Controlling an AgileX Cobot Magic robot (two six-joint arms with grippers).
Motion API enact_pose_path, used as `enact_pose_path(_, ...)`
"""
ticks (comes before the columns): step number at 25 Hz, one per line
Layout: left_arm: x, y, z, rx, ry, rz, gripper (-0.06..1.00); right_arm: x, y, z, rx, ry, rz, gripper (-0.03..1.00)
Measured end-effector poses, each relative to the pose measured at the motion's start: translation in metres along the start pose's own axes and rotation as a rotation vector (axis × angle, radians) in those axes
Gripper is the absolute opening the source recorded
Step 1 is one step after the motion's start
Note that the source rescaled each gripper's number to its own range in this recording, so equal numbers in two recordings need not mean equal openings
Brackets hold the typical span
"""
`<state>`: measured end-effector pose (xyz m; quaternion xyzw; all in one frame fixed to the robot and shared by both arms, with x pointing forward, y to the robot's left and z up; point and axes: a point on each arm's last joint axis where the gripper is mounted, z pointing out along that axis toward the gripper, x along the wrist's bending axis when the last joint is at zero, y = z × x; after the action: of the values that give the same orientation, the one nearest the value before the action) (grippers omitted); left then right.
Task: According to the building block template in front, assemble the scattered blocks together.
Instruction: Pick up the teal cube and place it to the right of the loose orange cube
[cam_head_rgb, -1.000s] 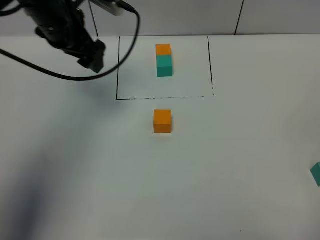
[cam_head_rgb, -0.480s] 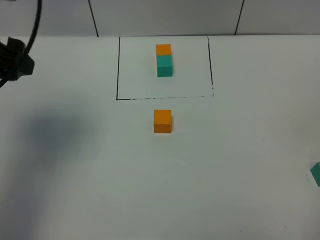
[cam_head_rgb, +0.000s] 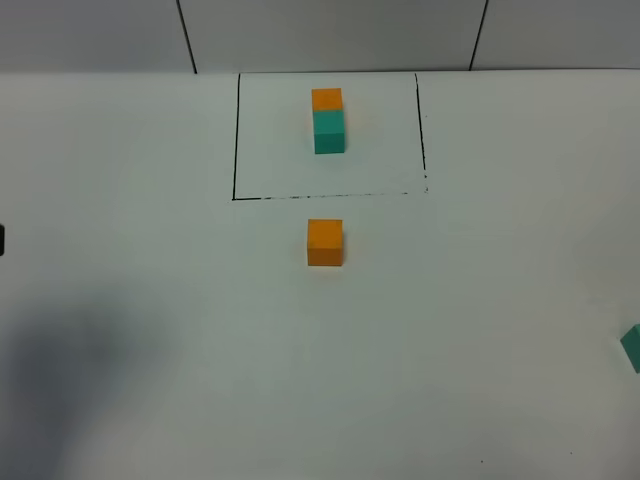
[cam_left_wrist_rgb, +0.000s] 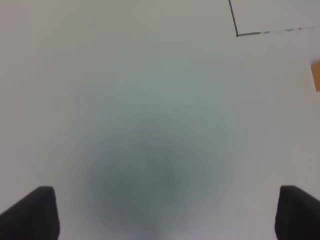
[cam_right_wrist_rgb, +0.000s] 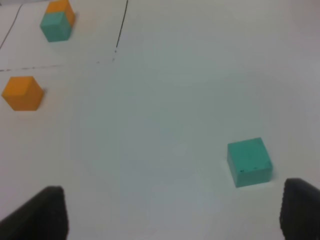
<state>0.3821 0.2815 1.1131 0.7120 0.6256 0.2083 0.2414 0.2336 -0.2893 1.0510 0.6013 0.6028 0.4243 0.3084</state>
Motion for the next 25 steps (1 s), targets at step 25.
enact_pose_path(25, -0.001, -0.148, -0.028, -0.235, -0.028, -0.017, 0.85, 0.000, 0.000, 0.000, 0.000, 0.000, 0.000, 0.71)
